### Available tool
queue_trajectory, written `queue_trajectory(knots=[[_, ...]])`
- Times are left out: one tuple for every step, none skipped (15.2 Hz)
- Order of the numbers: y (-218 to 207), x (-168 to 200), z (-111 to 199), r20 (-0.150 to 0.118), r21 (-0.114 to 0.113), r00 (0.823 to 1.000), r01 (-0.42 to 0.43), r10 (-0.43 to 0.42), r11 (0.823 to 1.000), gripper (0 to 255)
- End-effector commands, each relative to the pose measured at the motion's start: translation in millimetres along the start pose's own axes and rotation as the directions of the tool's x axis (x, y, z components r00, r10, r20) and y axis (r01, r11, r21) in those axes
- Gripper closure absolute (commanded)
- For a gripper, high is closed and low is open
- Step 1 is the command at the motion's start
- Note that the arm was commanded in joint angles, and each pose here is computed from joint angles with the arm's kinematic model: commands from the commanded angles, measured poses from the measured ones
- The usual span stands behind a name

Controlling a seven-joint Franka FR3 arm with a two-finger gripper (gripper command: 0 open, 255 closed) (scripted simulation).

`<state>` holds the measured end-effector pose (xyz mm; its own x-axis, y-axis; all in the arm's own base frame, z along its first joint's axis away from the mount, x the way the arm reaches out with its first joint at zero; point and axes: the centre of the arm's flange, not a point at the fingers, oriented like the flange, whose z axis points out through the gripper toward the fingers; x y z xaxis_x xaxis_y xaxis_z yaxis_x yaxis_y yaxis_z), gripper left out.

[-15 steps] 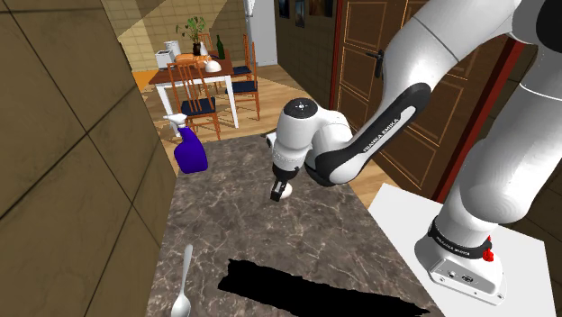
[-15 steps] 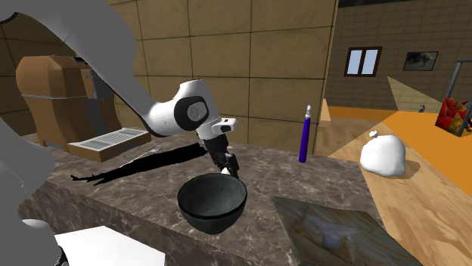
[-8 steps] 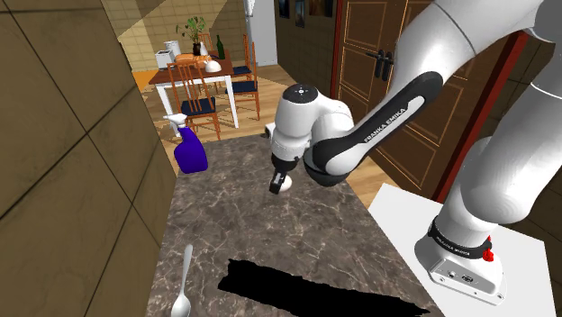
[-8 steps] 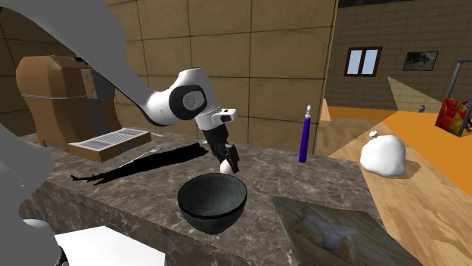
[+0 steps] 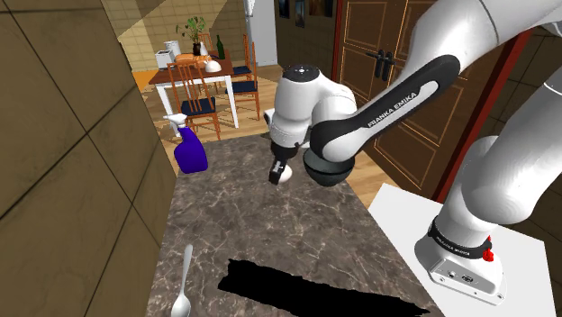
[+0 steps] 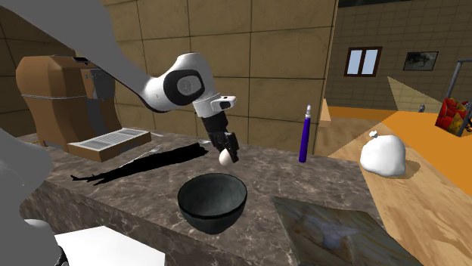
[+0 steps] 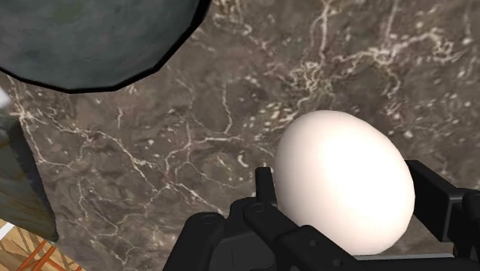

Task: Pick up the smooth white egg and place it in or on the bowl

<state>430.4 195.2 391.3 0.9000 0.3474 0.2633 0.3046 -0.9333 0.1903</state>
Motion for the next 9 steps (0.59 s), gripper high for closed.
queue_trajectory(knots=[[2, 4, -11, 0.000, 0.000, 1.000, 0.000, 0.000, 1.000, 255], [3, 5, -16, 0.000, 0.000, 1.000, 0.000, 0.000, 1.000, 255], [4, 7, -21, 0.000, 0.000, 1.000, 0.000, 0.000, 1.000, 255], [5, 8, -26, 0.000, 0.000, 1.000, 0.000, 0.000, 1.000, 255], [6, 10, -31, 0.000, 0.000, 1.000, 0.000, 0.000, 1.000, 255], [7, 11, -36, 0.000, 0.000, 1.000, 0.000, 0.000, 1.000, 255], [8, 12, -41, 0.000, 0.000, 1.000, 0.000, 0.000, 1.000, 255], [9, 14, -46, 0.000, 0.000, 1.000, 0.000, 0.000, 1.000, 255], [10, 15, -51, 0.000, 0.000, 1.000, 0.000, 0.000, 1.000, 255]])
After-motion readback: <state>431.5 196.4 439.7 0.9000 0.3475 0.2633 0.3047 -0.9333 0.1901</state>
